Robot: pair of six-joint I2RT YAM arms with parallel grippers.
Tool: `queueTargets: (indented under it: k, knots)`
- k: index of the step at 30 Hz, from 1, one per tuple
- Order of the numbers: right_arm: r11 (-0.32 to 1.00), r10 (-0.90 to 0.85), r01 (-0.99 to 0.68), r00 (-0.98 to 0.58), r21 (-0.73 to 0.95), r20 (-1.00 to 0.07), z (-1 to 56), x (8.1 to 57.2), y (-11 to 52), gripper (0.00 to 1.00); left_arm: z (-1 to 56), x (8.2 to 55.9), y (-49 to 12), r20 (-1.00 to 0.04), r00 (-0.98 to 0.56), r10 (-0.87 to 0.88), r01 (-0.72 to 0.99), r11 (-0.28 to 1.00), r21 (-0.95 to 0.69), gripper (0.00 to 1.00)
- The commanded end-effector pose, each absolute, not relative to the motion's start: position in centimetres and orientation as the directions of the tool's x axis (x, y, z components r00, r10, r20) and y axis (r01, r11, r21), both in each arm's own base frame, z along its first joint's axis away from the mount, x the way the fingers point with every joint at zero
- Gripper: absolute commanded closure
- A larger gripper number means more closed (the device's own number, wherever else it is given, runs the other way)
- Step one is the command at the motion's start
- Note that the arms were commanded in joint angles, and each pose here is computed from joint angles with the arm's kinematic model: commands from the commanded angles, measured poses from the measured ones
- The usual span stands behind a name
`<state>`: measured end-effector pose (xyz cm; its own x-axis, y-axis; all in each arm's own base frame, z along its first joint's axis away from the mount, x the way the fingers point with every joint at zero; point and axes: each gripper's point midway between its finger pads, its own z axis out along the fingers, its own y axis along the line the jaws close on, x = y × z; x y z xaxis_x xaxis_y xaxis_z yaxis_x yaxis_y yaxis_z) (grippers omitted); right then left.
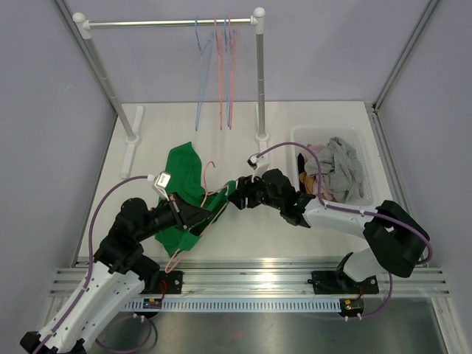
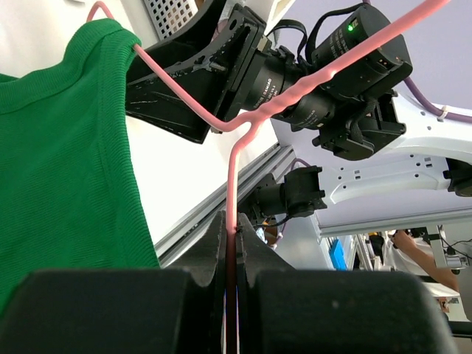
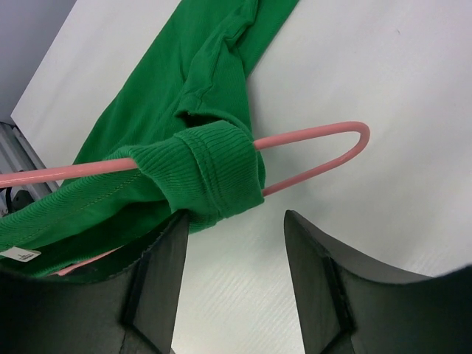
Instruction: Remove the tank top from the hanger
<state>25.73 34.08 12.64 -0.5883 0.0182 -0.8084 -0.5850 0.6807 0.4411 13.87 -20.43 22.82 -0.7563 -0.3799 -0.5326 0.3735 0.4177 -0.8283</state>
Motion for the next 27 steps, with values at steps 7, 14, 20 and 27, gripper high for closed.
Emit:
queueTargets:
  k: [7,14,20,27]
  knots:
    - [0.582,0.074,-0.678,-0.506,0.450,-0.859,17.0,26.2,36.6,0.32,25.9,13.6,-20.6,-0.576,-0.715,-0.396,0.452,0.366,-0.813,1.00]
    - [0.609,0.052,-0.676,-0.487,0.414,-0.872,16.5,27.0,36.6,0.41,25.5,13.6,-20.7,-0.571,-0.718,-0.397,0.448,0.363,-0.817,1.00]
    - [0.746,0.052,-0.574,-0.456,0.338,-0.889,15.8,29.5,34.6,1.00,26.4,13.2,-20.3,-0.592,-0.703,-0.394,0.468,0.371,-0.802,1.00]
    - [0.934,0.034,-0.306,-0.442,0.186,-0.897,16.4,33.3,27.1,1.00,25.7,11.6,-19.3,-0.702,-0.685,-0.197,0.551,0.490,-0.675,1.00]
